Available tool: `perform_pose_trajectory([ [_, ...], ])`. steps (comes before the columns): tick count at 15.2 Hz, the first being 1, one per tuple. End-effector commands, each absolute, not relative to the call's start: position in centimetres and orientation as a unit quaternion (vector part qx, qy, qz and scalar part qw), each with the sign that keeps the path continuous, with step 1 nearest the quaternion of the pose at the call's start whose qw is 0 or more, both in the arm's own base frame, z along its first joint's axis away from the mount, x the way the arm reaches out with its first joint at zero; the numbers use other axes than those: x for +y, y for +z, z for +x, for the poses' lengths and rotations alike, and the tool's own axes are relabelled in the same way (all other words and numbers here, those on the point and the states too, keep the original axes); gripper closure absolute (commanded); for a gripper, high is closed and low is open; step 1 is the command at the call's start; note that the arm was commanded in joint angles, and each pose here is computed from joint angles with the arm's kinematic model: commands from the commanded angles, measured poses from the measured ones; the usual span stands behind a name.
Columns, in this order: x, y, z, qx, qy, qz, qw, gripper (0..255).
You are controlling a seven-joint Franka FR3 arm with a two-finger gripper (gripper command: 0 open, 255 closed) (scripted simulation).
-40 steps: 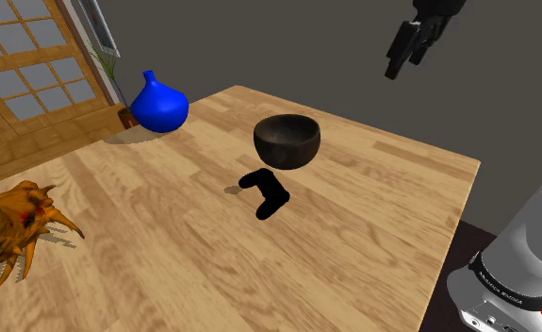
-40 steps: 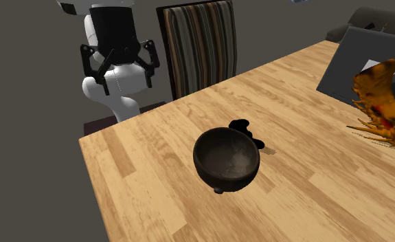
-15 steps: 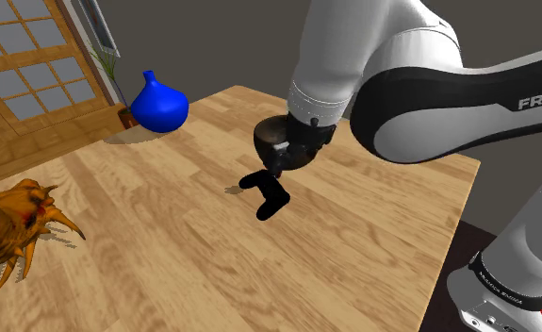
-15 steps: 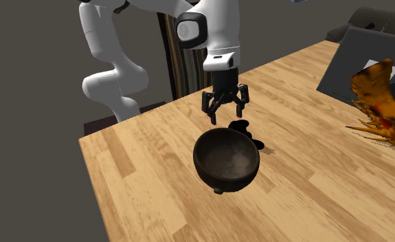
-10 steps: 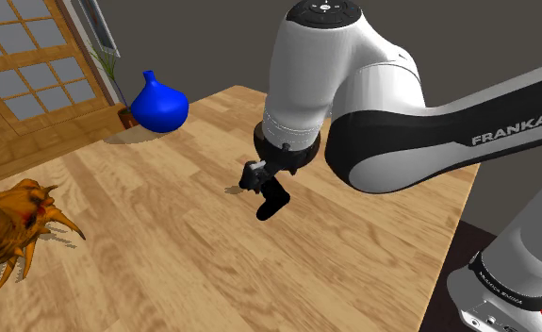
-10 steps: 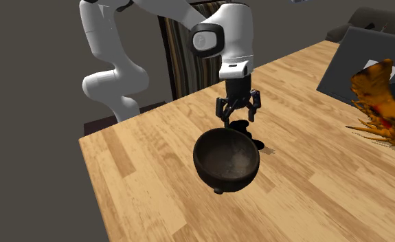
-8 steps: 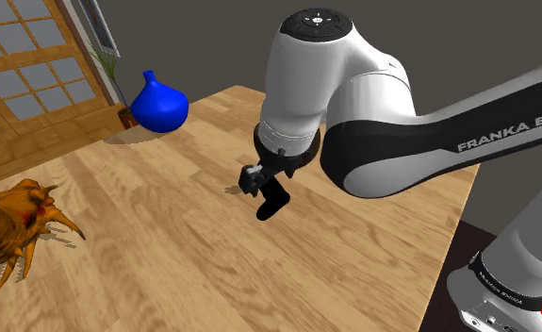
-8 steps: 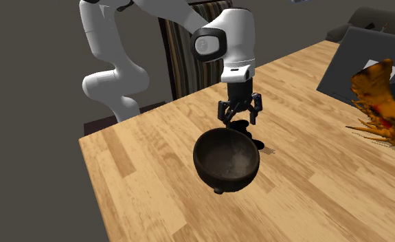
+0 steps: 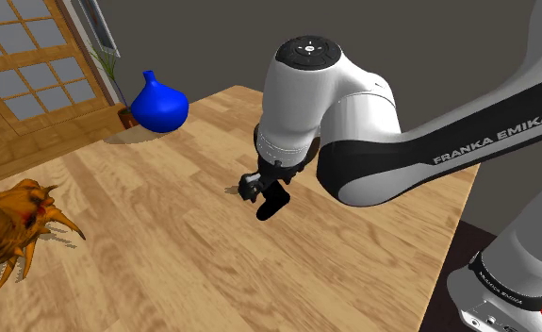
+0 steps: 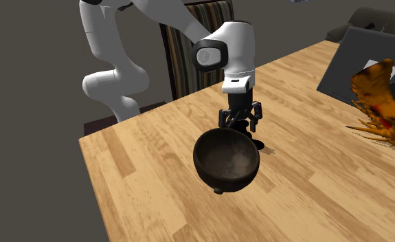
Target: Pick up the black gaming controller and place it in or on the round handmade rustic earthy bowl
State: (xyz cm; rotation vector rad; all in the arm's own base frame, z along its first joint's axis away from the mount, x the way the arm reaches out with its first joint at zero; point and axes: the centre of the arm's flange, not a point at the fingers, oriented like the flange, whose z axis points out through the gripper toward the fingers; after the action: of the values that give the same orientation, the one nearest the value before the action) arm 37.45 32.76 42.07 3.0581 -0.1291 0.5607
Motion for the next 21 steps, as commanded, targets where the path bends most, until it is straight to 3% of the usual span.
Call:
perform_pose_trajectory([
  [1, 32.8, 42.0, 37.5, -0.041, 0.180, 0.983, 0.015, 0],
  [4, 32.8, 42.0, 37.5, -0.041, 0.180, 0.983, 0.015, 0],
  [5, 32.8, 42.0, 37.5, -0.041, 0.180, 0.983, 0.015, 255],
  [14, 32.8, 42.0, 37.5, -0.041, 0.180, 0.983, 0.015, 255],
  [21, 32.8, 45.7, 37.5, -0.041, 0.180, 0.983, 0.015, 255],
])
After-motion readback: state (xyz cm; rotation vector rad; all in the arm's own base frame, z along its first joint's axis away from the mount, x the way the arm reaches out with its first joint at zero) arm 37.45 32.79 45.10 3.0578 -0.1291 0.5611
